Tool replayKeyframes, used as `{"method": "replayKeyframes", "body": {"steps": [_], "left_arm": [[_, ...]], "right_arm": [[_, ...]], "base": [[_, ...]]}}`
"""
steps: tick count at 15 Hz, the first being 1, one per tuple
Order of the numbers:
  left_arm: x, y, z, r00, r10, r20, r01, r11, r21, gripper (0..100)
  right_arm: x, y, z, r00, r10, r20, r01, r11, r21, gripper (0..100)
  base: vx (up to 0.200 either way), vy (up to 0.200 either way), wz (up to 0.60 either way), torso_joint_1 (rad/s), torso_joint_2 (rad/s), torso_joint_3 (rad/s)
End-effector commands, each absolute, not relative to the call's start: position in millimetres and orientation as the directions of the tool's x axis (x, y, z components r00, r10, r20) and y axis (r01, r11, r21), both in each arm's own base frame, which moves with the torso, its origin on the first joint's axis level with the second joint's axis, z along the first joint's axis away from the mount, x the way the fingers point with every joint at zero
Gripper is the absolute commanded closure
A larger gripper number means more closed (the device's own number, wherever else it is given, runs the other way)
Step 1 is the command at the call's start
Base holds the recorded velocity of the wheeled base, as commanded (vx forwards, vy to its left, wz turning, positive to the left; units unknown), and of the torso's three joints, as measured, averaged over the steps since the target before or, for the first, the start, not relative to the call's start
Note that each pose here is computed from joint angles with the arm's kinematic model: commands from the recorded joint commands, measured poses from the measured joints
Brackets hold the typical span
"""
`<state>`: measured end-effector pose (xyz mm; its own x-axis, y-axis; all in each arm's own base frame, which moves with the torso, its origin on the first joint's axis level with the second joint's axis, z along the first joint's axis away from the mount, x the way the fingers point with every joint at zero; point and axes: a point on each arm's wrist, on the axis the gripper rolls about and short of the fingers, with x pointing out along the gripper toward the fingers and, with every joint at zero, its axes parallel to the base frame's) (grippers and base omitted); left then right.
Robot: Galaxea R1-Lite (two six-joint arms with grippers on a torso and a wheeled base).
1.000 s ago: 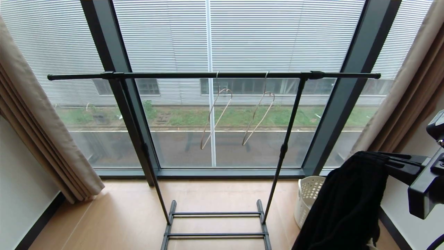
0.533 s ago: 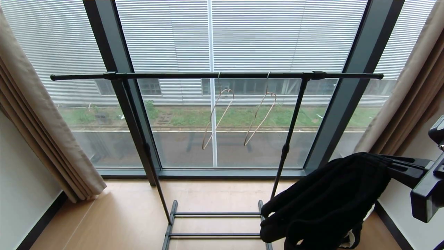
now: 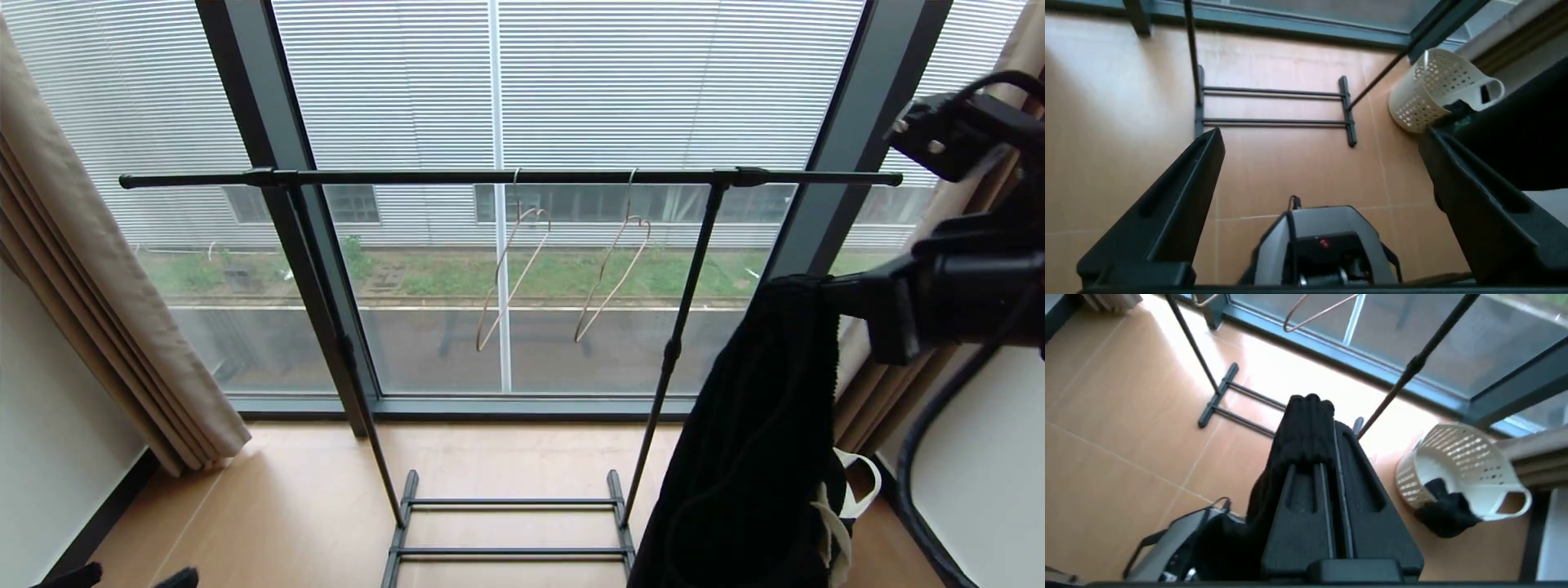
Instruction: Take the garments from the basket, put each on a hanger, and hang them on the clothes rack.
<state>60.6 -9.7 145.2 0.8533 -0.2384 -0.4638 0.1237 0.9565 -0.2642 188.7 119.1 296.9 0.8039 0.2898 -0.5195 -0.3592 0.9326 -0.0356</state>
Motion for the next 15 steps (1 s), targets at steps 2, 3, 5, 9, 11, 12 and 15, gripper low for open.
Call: {"method": "replayKeyframes", "body": {"steps": [2, 3, 5, 9, 11, 12, 15], "left_arm": [[181.6, -72.7, 166.4, 0.612, -0.460, -0.643, 0.132, 0.862, -0.490, 0], [187.6, -80.0, 165.9, 0.595, -0.473, -0.650, 0.138, 0.857, -0.497, 0], [197.6, -98.6, 160.6, 0.547, -0.505, -0.668, 0.172, 0.848, -0.501, 0], [219.3, -135.0, 150.7, 0.501, -0.553, -0.666, 0.237, 0.828, -0.509, 0], [222.9, -137.5, 149.3, 0.498, -0.552, -0.669, 0.236, 0.828, -0.508, 0], [234.4, -147.8, 142.7, 0.480, -0.550, -0.683, 0.228, 0.830, -0.508, 0], [241.3, -164.4, 131.3, 0.443, -0.551, -0.707, 0.240, 0.833, -0.499, 0]], "right_arm": [[242.0, 185.8, 282.8, 0.724, 0.255, -0.641, -0.318, 0.948, 0.018, 100], [242.5, 189.8, 283.5, 0.724, 0.264, -0.638, -0.327, 0.945, 0.019, 100], [244.0, 196.1, 285.9, 0.726, 0.278, -0.629, -0.339, 0.940, 0.024, 100], [244.2, 214.3, 287.2, 0.722, 0.314, -0.617, -0.377, 0.926, 0.029, 100], [242.6, 215.6, 287.7, 0.720, 0.320, -0.616, -0.384, 0.923, 0.031, 100], [238.0, 218.1, 289.8, 0.717, 0.336, -0.611, -0.399, 0.916, 0.035, 100], [232.6, 223.2, 292.1, 0.713, 0.355, -0.605, -0.420, 0.907, 0.038, 100]], "base": [[0.000, 0.000, 0.00, 0.000, 0.00, 0.000], [0.000, 0.000, 0.00, 0.000, 0.00, 0.000], [0.000, 0.000, 0.00, 0.000, 0.00, 0.000], [0.000, 0.000, 0.00, 0.000, 0.00, 0.000], [0.000, 0.000, 0.00, 0.000, 0.00, 0.000], [0.000, 0.000, 0.00, 0.000, 0.00, 0.000], [0.000, 0.000, 0.00, 0.000, 0.00, 0.000]]}}
